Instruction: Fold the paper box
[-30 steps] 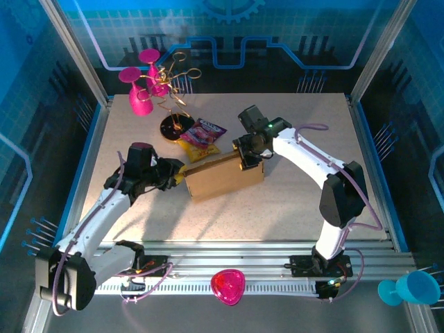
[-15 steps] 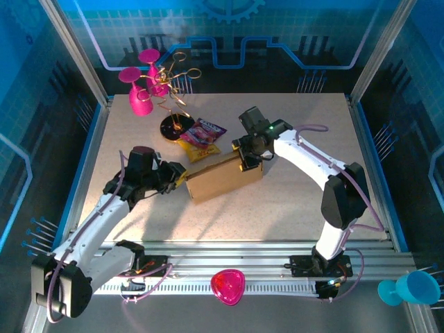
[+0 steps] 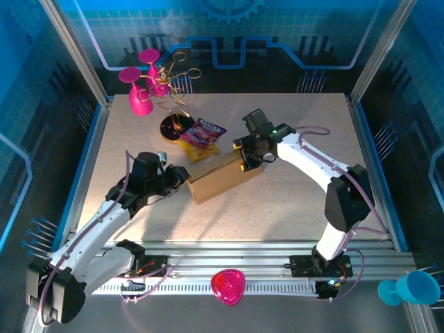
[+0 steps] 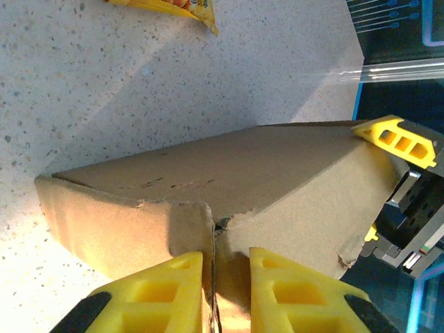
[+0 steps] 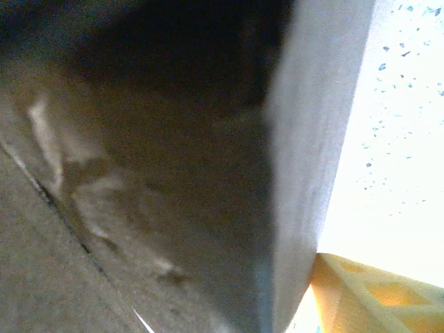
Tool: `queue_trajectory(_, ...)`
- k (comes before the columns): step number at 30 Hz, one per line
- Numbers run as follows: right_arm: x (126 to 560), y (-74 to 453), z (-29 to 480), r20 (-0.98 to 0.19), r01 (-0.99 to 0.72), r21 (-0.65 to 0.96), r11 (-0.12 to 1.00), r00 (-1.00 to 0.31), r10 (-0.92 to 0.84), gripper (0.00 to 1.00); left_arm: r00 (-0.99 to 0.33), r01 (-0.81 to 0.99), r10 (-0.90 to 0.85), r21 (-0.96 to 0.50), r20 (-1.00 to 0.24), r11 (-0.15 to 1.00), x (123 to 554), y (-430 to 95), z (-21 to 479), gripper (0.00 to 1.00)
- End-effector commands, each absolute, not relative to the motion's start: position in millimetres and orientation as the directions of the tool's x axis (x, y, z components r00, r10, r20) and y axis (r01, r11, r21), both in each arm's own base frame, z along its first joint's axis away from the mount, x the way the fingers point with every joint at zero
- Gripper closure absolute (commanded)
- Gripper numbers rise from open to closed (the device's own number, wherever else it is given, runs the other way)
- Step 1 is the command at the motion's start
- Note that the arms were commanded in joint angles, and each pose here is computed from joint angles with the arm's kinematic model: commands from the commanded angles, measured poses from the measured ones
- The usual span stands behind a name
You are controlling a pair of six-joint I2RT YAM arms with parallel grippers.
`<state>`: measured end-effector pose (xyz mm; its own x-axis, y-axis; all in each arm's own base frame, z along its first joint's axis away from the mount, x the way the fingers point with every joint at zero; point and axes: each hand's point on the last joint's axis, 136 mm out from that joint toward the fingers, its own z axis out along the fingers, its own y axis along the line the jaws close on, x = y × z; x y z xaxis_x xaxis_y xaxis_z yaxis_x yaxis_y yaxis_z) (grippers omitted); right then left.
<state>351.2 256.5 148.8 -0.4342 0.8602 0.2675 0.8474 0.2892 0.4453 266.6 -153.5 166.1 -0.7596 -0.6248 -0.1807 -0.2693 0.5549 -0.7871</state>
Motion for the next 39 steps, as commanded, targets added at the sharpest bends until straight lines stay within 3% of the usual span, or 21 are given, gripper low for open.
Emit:
queue_trajectory(1,340.9,257.9,115.6,0.308,0.888,0.355,0.291,-0.405,0.861,0.36,-0.843,-0.283,-0.513,-0.678,-0.162,0.678,232.8,-151.4,116.1,0.81)
queue_trajectory(12,343.9,260.4,111.9,0.320,0.884,0.361,0.296,-0.416,0.851,0.35,-0.890,-0.233,-0.424,-0.633,-0.166,0.738,213.5,-151.6,92.4,0.80)
queue_trajectory(14,343.7,260.9,111.0,0.325,0.885,0.359,0.298,-0.417,0.849,0.38,-0.885,-0.247,-0.434,-0.621,-0.168,0.744,214.0,-148.7,92.3,0.74)
queue_trajectory(18,343.8,261.2,109.2,0.328,0.888,0.350,0.299,-0.415,0.849,0.38,-0.848,-0.268,-0.493,-0.643,-0.196,0.717,223.7,-145.4,122.2,0.50)
queue_trajectory(22,343.0,260.5,108.4,0.327,0.889,0.347,0.299,-0.414,0.850,0.39,-0.810,-0.334,-0.568,-0.682,-0.146,0.651,225.4,-145.1,151.4,0.41)
queue_trajectory(27,346.1,261.3,107.8,0.330,0.890,0.349,0.292,-0.408,0.851,0.39,-0.778,-0.437,-0.628,-0.744,0.031,0.505,219.0,-159.8,160.9,0.41)
queue_trajectory(32,348.4,262.7,108.4,0.332,0.889,0.352,0.291,-0.410,0.850,0.39,-0.754,-0.435,-0.655,-0.780,0.042,0.450,223.7,-161.3,171.2,0.41)
queue_trajectory(39,349.0,263.4,107.9,0.334,0.891,0.351,0.288,-0.406,0.850,0.39,-0.756,-0.441,-0.650,-0.795,0.079,0.417,228.4,-168.8,162.1,0.58)
